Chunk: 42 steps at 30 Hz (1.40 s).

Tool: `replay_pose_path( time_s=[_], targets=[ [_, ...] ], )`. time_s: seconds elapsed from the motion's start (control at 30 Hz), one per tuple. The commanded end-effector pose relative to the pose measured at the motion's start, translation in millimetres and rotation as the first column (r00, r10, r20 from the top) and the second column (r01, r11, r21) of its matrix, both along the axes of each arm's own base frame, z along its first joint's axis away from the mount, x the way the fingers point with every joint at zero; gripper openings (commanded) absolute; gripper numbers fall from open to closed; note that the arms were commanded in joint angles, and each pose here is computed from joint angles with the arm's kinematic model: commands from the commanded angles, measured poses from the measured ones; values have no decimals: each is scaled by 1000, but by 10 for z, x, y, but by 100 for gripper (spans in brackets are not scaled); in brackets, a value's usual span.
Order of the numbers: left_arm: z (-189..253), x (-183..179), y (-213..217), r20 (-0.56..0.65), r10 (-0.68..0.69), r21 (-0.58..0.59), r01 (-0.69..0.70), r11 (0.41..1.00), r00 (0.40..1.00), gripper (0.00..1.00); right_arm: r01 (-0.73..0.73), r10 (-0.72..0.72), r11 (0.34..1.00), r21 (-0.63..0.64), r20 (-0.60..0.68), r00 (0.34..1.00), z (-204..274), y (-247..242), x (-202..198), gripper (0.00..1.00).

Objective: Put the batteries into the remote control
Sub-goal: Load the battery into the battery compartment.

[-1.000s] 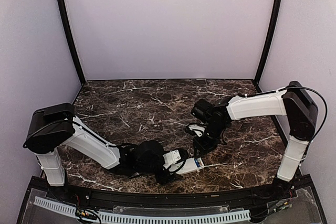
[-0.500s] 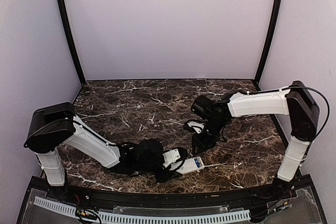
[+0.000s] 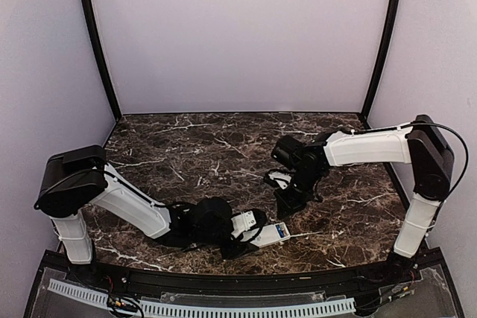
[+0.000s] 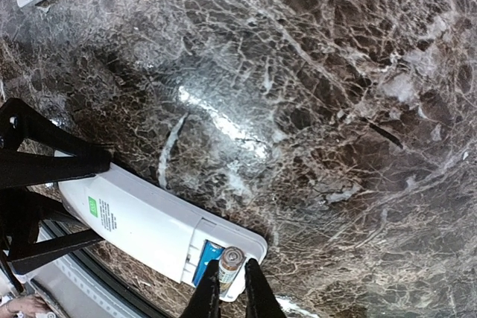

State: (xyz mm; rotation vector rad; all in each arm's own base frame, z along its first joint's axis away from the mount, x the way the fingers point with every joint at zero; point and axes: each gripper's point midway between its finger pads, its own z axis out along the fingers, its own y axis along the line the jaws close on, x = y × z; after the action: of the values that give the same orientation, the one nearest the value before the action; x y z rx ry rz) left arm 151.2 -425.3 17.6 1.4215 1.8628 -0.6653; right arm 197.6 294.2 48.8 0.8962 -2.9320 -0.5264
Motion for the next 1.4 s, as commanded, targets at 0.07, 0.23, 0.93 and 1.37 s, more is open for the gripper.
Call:
replay_pose_path(
  time_s=[0.07,0.23,0.93,1.37],
  targets=[
    [-367,-58,216,-45,9,137,-3,991,999,36,23,-22,1000,-7,12,1000,-15,-27,25,8],
    [-371,-57,216,-46,10,139,-4,990,999,36,28,-28,1000,-4,15,1000,-31,-29,25,7],
    [-404,-31,221,-44,24,151,-17,988,999,36,24,-24,999,-23,7,1000,-133,-98,-34,9],
    [-414,-15,222,-42,32,155,-25,988,999,35,22,-22,1000,-10,4,1000,-154,-107,-121,7]
  ],
)
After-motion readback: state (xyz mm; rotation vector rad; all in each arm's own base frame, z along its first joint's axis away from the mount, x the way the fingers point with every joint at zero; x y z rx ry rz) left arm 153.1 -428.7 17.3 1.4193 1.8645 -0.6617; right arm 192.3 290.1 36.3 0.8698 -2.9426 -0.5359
